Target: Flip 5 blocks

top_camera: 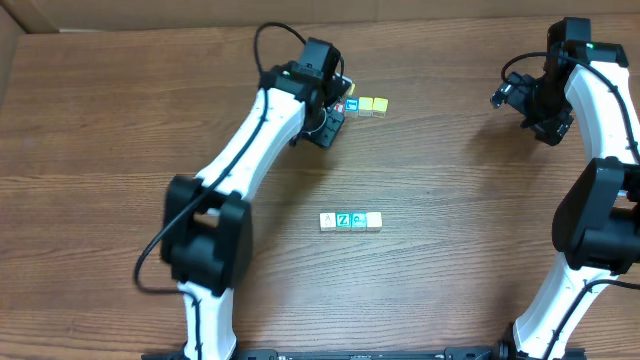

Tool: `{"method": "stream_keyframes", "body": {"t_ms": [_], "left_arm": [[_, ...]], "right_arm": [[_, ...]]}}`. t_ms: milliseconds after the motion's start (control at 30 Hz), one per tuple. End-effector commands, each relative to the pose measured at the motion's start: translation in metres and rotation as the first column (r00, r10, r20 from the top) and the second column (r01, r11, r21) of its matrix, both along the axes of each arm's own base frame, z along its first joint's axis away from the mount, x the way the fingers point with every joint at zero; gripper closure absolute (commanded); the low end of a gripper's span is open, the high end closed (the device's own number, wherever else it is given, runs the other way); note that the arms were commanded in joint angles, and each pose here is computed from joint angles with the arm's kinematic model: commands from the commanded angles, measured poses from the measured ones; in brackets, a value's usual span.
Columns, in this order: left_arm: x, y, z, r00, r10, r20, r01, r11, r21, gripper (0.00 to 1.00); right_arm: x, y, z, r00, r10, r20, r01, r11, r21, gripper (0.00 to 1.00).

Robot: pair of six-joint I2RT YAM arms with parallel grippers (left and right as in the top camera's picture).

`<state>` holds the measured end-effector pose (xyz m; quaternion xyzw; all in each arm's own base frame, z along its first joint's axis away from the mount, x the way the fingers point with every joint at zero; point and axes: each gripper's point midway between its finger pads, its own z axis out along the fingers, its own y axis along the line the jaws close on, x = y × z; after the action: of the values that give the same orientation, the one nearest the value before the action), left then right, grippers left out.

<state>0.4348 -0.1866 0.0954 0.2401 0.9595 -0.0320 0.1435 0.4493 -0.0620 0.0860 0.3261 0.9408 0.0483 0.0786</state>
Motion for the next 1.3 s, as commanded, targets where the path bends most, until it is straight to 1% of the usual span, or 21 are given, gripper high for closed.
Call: {"method": "stream_keyframes", "body": {"t_ms": [0, 67, 167, 200, 300, 400, 500, 600, 667, 833, 900, 967, 1000, 1033, 1100, 1167, 1200, 1233, 1267], "left_arm": [[-0.012, -0.002, 0.021, 0.992, 0.121, -0.038, -0.124, 0.99, -0.067, 0.57], [-0.015, -0.001, 0.015, 0.988, 0.141, -0.063, -0.145, 0.988, -0.058, 0.48], [-0.012, -0.001, 0.006, 0.987, 0.145, -0.067, -0.148, 0.988, -0.05, 0.34], [-0.009, -0.001, 0.003, 0.988, 0.141, -0.059, -0.143, 0.989, -0.041, 0.33], [-0.003, 0.002, -0.001, 0.989, 0.143, -0.047, -0.144, 0.989, -0.022, 0.36], [0.002, 0.0, 0.009, 0.987, 0.152, -0.05, -0.153, 0.988, -0.027, 0.43], [0.015, -0.005, 0.019, 0.988, 0.151, -0.012, -0.152, 0.987, -0.045, 0.44], [0.021, -0.008, 0.018, 0.989, 0.15, 0.011, -0.149, 0.987, -0.054, 0.46], [0.025, -0.01, 0.011, 0.989, 0.15, 0.013, -0.15, 0.987, -0.052, 0.46], [0.034, -0.013, -0.005, 0.988, 0.151, 0.014, -0.15, 0.987, -0.056, 0.42], [0.034, -0.014, -0.009, 0.989, 0.149, 0.008, -0.148, 0.987, -0.058, 0.47], [0.033, -0.015, -0.011, 0.989, 0.148, 0.002, -0.148, 0.988, -0.054, 0.68], [0.033, -0.015, -0.011, 0.989, 0.147, 0.001, -0.147, 0.988, -0.053, 0.71], [0.033, -0.015, -0.012, 0.989, 0.147, 0.0, -0.147, 0.988, -0.054, 0.72], [0.035, -0.015, -0.011, 0.989, 0.148, 0.009, -0.147, 0.988, -0.055, 0.71], [0.038, -0.015, -0.01, 0.989, 0.149, 0.021, -0.148, 0.987, -0.056, 0.64], [0.039, -0.015, -0.01, 0.988, 0.151, 0.025, -0.15, 0.987, -0.055, 0.57], [0.039, -0.014, -0.011, 0.988, 0.154, 0.028, -0.152, 0.987, -0.05, 0.52], [0.04, -0.013, -0.012, 0.987, 0.155, 0.031, -0.153, 0.987, -0.046, 0.5]], "right_arm": [[0.006, -0.002, 0.016, 0.999, 0.005, 0.044, -0.005, 1.0, -0.011, 0.0], [0.006, -0.002, 0.016, 0.999, 0.005, 0.044, -0.005, 1.0, -0.011, 0.0], [0.006, -0.002, 0.016, 0.999, 0.005, 0.045, -0.005, 1.0, -0.011, 0.0], [0.006, -0.002, 0.016, 0.999, 0.006, 0.044, -0.005, 1.0, -0.011, 0.0], [0.006, -0.002, 0.016, 0.999, 0.006, 0.044, -0.005, 1.0, -0.011, 0.0], [0.006, -0.002, 0.016, 0.999, 0.005, 0.044, -0.005, 1.0, -0.011, 0.0], [0.006, -0.002, 0.016, 0.999, 0.005, 0.044, -0.005, 1.0, -0.011, 0.0], [0.006, -0.002, 0.016, 0.999, 0.005, 0.045, -0.005, 1.0, -0.011, 0.0], [0.006, -0.002, 0.016, 0.999, 0.006, 0.045, -0.005, 1.0, -0.011, 0.0], [0.006, -0.002, 0.016, 0.999, 0.005, 0.045, -0.005, 1.0, -0.011, 0.0], [0.006, -0.002, 0.016, 0.999, 0.006, 0.045, -0.005, 1.0, -0.011, 0.0], [0.006, -0.002, 0.016, 0.999, 0.005, 0.045, -0.005, 1.0, -0.011, 0.0], [0.006, -0.002, 0.016, 0.999, 0.005, 0.044, -0.005, 1.0, -0.011, 0.0], [0.006, -0.002, 0.016, 0.999, 0.006, 0.044, -0.005, 1.0, -0.011, 0.0], [0.006, -0.002, 0.016, 0.999, 0.006, 0.045, -0.005, 1.0, -0.011, 0.0], [0.006, -0.002, 0.016, 0.999, 0.005, 0.044, -0.005, 1.0, -0.011, 0.0], [0.006, -0.002, 0.016, 0.999, 0.005, 0.044, -0.005, 1.0, -0.011, 0.0], [0.006, -0.002, 0.016, 0.999, 0.005, 0.044, -0.005, 1.0, -0.011, 0.0], [0.006, -0.002, 0.016, 0.999, 0.006, 0.044, -0.005, 1.0, -0.011, 0.0]]}}
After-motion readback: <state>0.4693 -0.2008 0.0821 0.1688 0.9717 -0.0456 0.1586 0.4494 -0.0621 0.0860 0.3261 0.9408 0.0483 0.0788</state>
